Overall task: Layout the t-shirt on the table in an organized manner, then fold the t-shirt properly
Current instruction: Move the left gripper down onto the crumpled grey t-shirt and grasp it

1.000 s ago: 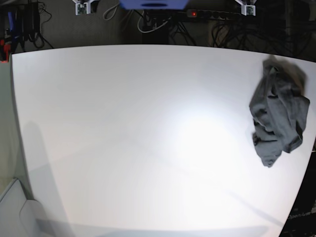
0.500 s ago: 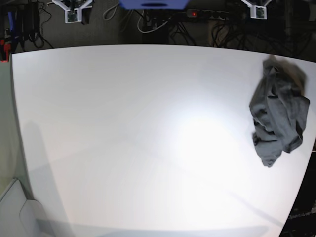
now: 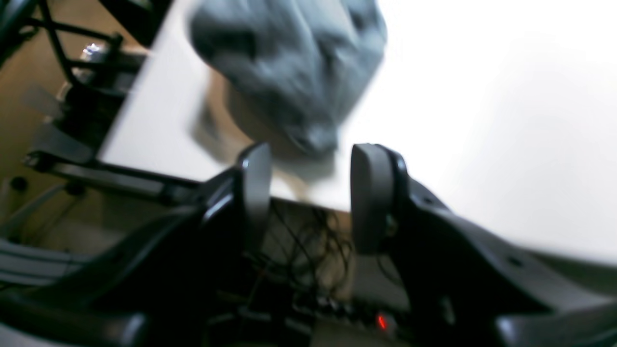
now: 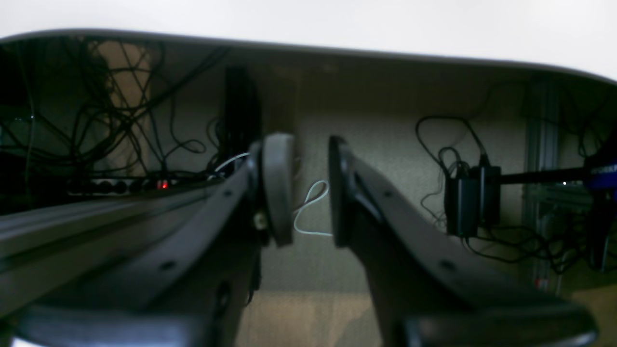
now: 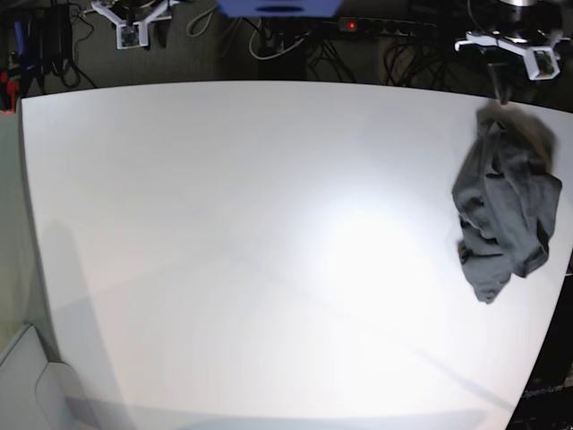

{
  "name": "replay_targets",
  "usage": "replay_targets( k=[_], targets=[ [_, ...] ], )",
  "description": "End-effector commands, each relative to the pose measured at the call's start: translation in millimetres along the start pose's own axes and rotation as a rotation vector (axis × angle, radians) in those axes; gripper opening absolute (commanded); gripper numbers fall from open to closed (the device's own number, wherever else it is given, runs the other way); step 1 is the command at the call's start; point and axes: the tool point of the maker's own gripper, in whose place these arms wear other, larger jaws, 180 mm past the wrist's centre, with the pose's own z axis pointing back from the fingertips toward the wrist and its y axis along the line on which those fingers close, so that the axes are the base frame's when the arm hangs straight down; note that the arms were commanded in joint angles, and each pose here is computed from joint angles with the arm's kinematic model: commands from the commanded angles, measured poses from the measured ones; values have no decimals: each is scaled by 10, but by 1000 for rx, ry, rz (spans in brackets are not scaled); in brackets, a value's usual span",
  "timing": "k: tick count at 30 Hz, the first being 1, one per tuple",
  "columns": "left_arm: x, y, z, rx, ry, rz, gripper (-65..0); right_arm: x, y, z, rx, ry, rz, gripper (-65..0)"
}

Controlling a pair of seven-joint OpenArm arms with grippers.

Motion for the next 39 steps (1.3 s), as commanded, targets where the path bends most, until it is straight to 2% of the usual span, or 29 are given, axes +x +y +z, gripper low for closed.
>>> replay_targets(
  k=[1, 6, 13, 21, 27, 29, 32, 39],
  targets=[
    [155, 80, 1, 18, -53, 8, -386, 35, -5, 45, 2, -18, -1, -502],
    [503, 343, -171, 96, -173, 77, -383, 35, 1, 45, 3, -18, -2, -502],
    [859, 339, -390, 113, -303, 123, -383, 46, 0, 38, 3, -21, -2, -502],
    [987, 334, -775, 127, -217, 211, -381, 37, -11, 37, 0, -18, -1, -502],
    [1156, 297, -993, 115, -204, 260, -255, 42, -12, 34, 0, -19, -1, -502],
    [1159, 307, -1056, 118, -203, 276, -254, 43, -2, 34, 3, -19, 0, -502],
    [1110, 326, -1158, 125, -191, 301, -261, 48, -3, 31, 3, -21, 0, -502],
    [686, 391, -1441, 151, -82, 364, -261, 36, -14, 29, 0, -18, 0, -502]
  ],
)
